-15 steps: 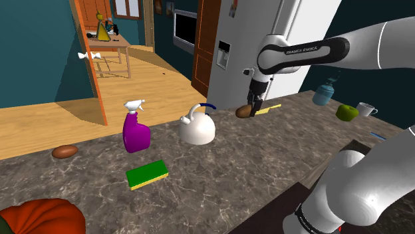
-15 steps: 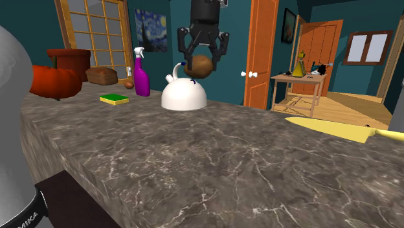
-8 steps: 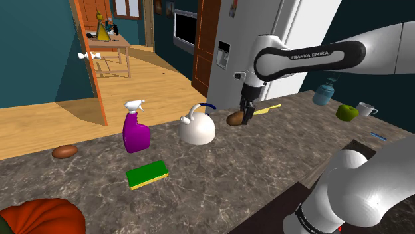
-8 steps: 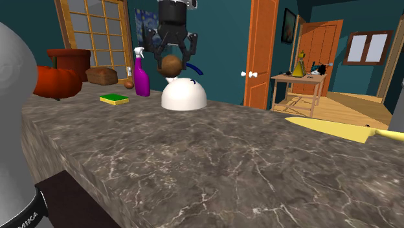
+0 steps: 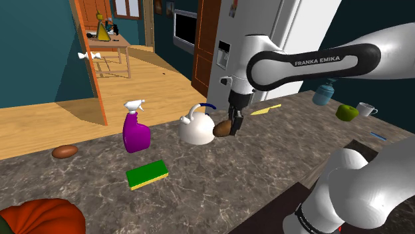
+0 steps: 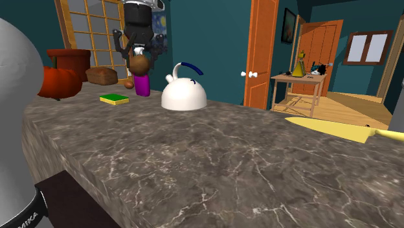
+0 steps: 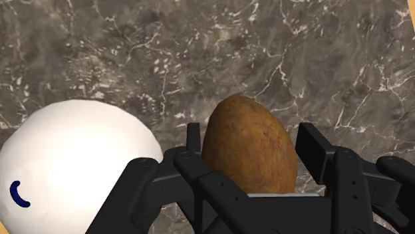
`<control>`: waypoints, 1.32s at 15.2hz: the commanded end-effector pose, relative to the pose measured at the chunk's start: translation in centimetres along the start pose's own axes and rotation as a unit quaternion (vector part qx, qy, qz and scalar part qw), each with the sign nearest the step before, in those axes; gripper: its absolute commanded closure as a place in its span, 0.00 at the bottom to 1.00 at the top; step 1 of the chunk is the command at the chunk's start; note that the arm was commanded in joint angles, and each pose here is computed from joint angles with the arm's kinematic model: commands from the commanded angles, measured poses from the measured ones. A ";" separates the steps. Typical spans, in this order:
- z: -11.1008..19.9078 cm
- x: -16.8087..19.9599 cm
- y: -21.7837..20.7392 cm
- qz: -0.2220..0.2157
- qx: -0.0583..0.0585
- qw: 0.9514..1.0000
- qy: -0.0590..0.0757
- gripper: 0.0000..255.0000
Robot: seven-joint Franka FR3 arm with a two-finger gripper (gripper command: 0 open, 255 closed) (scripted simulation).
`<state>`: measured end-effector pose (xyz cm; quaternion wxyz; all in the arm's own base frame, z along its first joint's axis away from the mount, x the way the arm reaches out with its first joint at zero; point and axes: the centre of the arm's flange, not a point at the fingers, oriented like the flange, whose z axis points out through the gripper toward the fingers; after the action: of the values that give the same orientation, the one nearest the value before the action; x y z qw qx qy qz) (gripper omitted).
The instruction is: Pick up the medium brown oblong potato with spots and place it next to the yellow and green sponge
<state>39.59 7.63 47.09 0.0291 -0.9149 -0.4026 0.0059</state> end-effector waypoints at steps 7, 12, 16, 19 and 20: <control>0.9 5.7 -8.6 0.001 0.000 1.000 0.000 1.00; 1.3 9.5 -14.0 0.001 0.000 1.000 0.000 1.00; 1.5 12.5 -18.3 0.001 0.000 1.000 0.000 1.00; 1.7 14.8 -21.6 0.001 0.000 1.000 0.000 1.00; 1.8 15.5 -22.7 0.001 0.000 1.000 0.000 1.00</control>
<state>33.72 33.10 46.79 0.0286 -0.9151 -0.4021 0.0061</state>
